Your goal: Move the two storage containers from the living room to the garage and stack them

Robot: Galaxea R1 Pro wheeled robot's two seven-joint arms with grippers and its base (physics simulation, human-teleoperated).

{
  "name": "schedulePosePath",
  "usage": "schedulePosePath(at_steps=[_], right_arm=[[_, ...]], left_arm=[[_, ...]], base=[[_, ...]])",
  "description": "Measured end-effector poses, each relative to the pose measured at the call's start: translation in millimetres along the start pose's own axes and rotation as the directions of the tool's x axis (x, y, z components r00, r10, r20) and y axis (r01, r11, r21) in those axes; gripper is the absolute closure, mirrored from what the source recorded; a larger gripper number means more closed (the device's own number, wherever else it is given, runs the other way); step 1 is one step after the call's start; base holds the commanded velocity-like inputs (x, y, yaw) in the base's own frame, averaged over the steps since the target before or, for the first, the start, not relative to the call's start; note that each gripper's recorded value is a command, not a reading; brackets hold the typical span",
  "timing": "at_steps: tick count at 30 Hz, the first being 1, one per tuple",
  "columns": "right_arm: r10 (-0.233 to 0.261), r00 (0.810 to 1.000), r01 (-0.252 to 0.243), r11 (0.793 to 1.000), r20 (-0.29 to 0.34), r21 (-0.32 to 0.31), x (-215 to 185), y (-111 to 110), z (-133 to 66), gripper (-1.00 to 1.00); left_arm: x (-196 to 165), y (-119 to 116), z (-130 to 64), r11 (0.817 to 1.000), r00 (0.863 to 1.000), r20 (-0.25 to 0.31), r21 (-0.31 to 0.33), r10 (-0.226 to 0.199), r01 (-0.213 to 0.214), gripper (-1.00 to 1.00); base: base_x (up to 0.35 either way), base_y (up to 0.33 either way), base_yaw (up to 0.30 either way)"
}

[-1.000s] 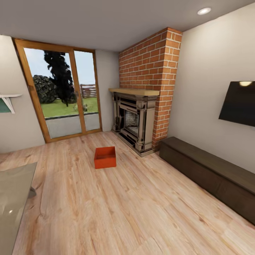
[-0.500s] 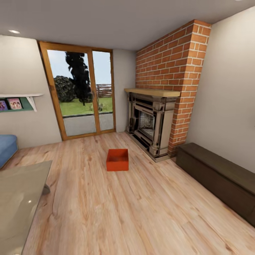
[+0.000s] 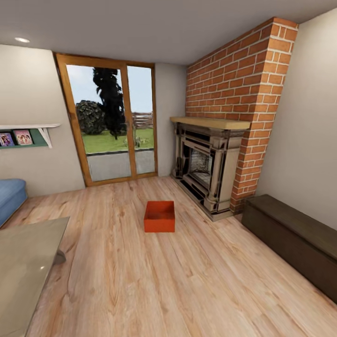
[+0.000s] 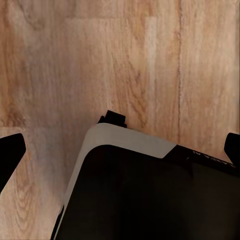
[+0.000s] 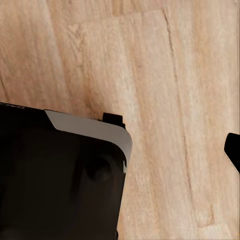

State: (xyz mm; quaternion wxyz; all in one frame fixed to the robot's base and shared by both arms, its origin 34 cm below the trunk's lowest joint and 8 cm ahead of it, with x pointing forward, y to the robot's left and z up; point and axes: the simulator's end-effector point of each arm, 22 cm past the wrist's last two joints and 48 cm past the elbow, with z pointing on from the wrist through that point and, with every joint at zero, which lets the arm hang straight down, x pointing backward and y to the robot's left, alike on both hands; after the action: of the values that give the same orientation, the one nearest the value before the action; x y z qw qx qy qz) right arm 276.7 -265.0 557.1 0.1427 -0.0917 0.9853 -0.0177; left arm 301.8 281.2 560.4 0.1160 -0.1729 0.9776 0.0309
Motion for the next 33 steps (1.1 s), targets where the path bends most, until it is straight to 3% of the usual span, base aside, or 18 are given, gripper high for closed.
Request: schedulePosePath(at_steps=[12, 25, 33], right_arm=[[-0.001, 1.0, 0.001, 1.0, 0.0, 0.0, 0.0, -0.1, 0.0, -1.0], [-0.001, 1.0, 0.001, 1.0, 0.0, 0.0, 0.0, -0.1, 0.0, -1.0], [-0.003, 1.0, 0.003, 1.0, 0.0, -0.001, 0.1, 0.0, 0.0, -1.0]], left_arm=[[-0.3, 0.9, 0.1, 1.0, 1.0, 0.0, -0.001, 0.0, 0.0, -1.0], [0.3, 0.1, 0.0, 1.0, 1.0, -0.001, 0.0, 0.0, 0.0, -1.0], [1.9, 1.1, 0.1, 1.0, 1.0, -0.01, -0.001, 0.0, 0.0, -1.0]], base=[[0.324, 0.001, 0.0], [0.301, 0.197, 0.0], [0.319, 0.034, 0.0]])
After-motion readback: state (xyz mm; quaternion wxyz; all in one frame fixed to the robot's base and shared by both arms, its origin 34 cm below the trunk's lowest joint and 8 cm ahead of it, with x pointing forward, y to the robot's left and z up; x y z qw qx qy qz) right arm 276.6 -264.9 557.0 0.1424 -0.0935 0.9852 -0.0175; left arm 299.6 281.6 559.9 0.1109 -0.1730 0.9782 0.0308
